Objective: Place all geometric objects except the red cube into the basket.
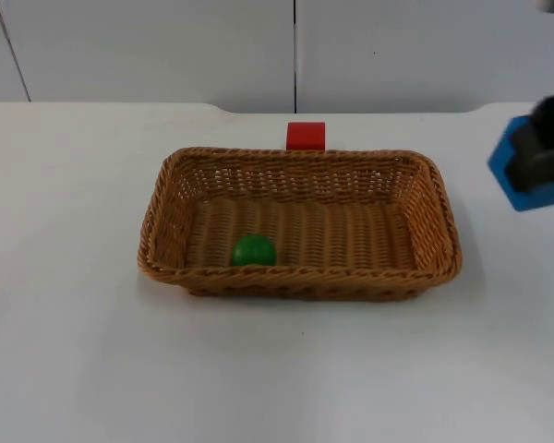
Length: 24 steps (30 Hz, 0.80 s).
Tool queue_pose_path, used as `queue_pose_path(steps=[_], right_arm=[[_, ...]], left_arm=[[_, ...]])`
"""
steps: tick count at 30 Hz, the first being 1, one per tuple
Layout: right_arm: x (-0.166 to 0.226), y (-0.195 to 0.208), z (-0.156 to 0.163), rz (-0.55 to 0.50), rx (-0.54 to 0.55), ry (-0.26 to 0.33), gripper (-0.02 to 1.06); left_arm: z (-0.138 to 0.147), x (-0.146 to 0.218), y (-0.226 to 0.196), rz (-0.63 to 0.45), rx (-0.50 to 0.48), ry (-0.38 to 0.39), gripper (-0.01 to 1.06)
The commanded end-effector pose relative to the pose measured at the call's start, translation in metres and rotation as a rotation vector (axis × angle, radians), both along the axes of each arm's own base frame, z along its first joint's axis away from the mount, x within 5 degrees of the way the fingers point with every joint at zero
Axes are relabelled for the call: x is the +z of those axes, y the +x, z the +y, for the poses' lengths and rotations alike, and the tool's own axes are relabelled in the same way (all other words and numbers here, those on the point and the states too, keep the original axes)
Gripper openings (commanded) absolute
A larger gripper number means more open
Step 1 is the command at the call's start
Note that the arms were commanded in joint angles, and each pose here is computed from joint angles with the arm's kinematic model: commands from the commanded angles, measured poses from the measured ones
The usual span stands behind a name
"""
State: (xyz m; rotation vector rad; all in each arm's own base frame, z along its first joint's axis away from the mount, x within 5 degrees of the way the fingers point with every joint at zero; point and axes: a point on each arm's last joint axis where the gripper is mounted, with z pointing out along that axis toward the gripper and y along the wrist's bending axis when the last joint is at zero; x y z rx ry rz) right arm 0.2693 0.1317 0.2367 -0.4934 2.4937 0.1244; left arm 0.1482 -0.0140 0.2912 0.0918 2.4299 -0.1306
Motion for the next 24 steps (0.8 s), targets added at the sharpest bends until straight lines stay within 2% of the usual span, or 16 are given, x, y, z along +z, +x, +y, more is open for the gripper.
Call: queue_pose_path(steps=[1,3,5,10,16,18,20,21,22,24], right_arm=[[-0.005,0.019,0.011,0.028,-0.004,0.001,0.00],[-0.007,0.039,0.026,0.039,0.003,0.012,0.00],[-0.019,0.054,0.044,0.064,0.054,-0.023,0.00],[-0.042,0.076,0.082,0.083,0.136,-0.062,0.00],[-0.077,0.096,0.102,0.129,0.151,-0.088,0.01],[-0.094,0.099,0.104,0.164,0.150,-0.106,0.11],[-0.103,0.099,0.104,0.184,0.150,-0.117,0.30],[-0.103,0.099,0.104,0.184,0.150,-0.117,0.30],[-0.104,0.099,0.104,0.186,0.149,-0.117,0.46],[-0.102,0.099,0.105,0.175,0.152,-0.110,0.69]], left_arm=[[0.001,0.001,0.000,-0.012,0.004,0.002,1.05],[0.001,0.001,0.000,-0.012,0.004,0.002,1.05],[0.000,0.001,-0.001,-0.012,0.004,0.000,1.05],[0.000,0.001,-0.001,-0.012,0.004,-0.002,1.05],[0.000,0.001,-0.001,-0.012,0.004,-0.002,1.05],[0.000,0.001,-0.001,-0.012,0.004,-0.002,1.05],[0.000,0.001,-0.001,-0.012,0.004,-0.002,1.05],[0.000,0.001,-0.001,-0.012,0.004,-0.002,1.05],[0.000,0.001,-0.001,-0.012,0.004,-0.002,1.05],[0.000,0.001,0.000,-0.014,0.004,-0.002,1.05]])
